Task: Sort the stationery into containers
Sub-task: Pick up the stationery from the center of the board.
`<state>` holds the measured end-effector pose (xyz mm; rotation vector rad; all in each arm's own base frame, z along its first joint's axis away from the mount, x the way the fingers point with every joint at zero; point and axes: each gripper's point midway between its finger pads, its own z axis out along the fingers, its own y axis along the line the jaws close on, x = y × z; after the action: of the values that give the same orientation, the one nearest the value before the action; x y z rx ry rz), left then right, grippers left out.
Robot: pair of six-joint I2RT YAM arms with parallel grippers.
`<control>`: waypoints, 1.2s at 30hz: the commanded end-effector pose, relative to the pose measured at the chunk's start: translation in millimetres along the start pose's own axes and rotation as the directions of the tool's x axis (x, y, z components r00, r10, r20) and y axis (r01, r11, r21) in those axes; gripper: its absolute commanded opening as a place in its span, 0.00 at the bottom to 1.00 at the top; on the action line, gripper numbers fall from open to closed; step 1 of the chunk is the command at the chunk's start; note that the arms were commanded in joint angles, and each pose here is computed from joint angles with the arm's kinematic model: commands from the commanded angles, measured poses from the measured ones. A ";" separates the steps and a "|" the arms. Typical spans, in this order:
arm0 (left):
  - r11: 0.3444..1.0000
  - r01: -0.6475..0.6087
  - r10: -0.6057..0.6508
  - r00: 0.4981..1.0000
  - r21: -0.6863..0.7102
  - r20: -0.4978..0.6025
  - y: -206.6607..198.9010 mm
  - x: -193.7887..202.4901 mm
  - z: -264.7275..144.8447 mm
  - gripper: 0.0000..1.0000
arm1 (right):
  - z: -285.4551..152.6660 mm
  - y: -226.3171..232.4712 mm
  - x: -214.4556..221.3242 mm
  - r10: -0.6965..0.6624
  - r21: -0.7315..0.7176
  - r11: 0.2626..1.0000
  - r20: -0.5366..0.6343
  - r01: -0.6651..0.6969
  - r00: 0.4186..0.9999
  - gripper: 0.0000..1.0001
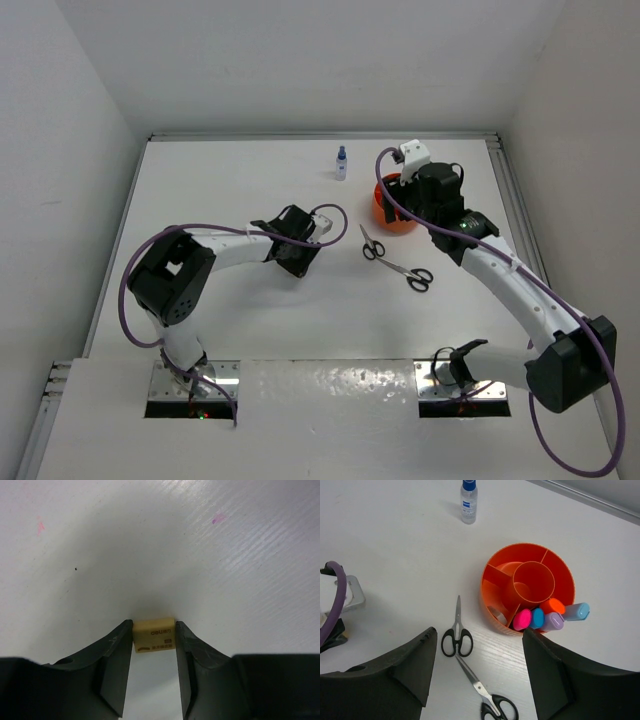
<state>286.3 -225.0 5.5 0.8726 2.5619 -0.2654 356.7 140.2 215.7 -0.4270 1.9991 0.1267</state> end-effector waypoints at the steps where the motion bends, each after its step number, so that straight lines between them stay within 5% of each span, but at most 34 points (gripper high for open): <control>1: 1.000 0.007 -0.006 1.000 0.022 -0.025 -7.6 4.0 -4.1 0.34 | -5.8 -2.8 -22.3 0.021 0.014 1.000 0.068 -0.022 0.997 0.68; 4: 1.000 0.010 -0.009 0.999 0.027 -0.032 -8.6 4.0 -6.0 0.39 | -6.9 -2.1 -22.6 0.024 0.007 1.000 0.065 -0.025 0.998 0.68; 6: 1.000 0.016 -0.015 0.999 0.023 -0.044 -8.4 5.7 -8.0 0.54 | -8.4 -1.5 -24.1 0.022 0.005 1.000 0.067 -0.022 0.998 0.68; 8: 1.000 0.017 -0.017 0.999 0.017 -0.052 -7.4 7.6 -8.8 0.55 | -9.9 -2.4 -25.0 0.022 0.006 1.000 0.071 -0.022 0.997 0.68; 16: 0.999 0.029 -0.028 0.999 0.013 -0.044 -7.3 6.3 -7.5 0.31 | -17.0 -6.8 -27.1 0.022 0.027 0.999 0.090 -0.025 0.996 0.68; 19: 0.999 0.023 -0.022 0.999 0.021 -0.046 -8.4 6.4 -7.8 0.03 | -18.8 -6.7 -30.4 0.023 0.024 0.999 0.099 -0.025 0.995 0.68; 23: 0.996 -0.030 0.028 0.999 0.086 0.021 -18.5 -23.2 -22.1 0.00 | -19.1 2.6 -35.5 0.060 -0.029 0.998 0.066 -0.059 0.996 0.68; 25: 0.985 -0.134 0.117 0.983 0.112 0.141 -23.4 -59.2 -43.5 0.00 | -25.2 5.9 -51.9 0.070 -0.059 0.996 0.066 -0.066 0.995 0.68; 28: 0.946 -0.309 0.248 0.885 0.099 0.393 -33.9 -108.1 -85.8 0.00 | -34.7 16.5 -60.4 0.109 -0.119 0.988 0.050 -0.103 0.993 0.68; 31: 0.888 -0.457 0.327 0.695 0.042 0.640 -51.8 -141.6 -130.6 0.00 | -46.5 30.3 -69.7 0.184 -0.193 0.967 0.081 -0.166 0.980 0.65; 32: 0.863 -0.504 0.329 0.571 0.006 0.752 -62.8 -163.9 -154.4 0.00 | -47.9 35.3 -72.2 0.226 -0.218 0.955 0.084 -0.203 0.971 0.64; 36: 0.823 -0.568 0.289 0.374 -0.029 0.881 -85.5 -172.2 -199.3 0.00 | -50.5 63.7 -64.8 0.248 -0.316 0.923 0.057 -0.218 0.967 0.55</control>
<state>304.6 -298.8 208.1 1.0724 1.6290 -0.6267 330.6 178.1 284.9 -0.3628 1.9486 0.4599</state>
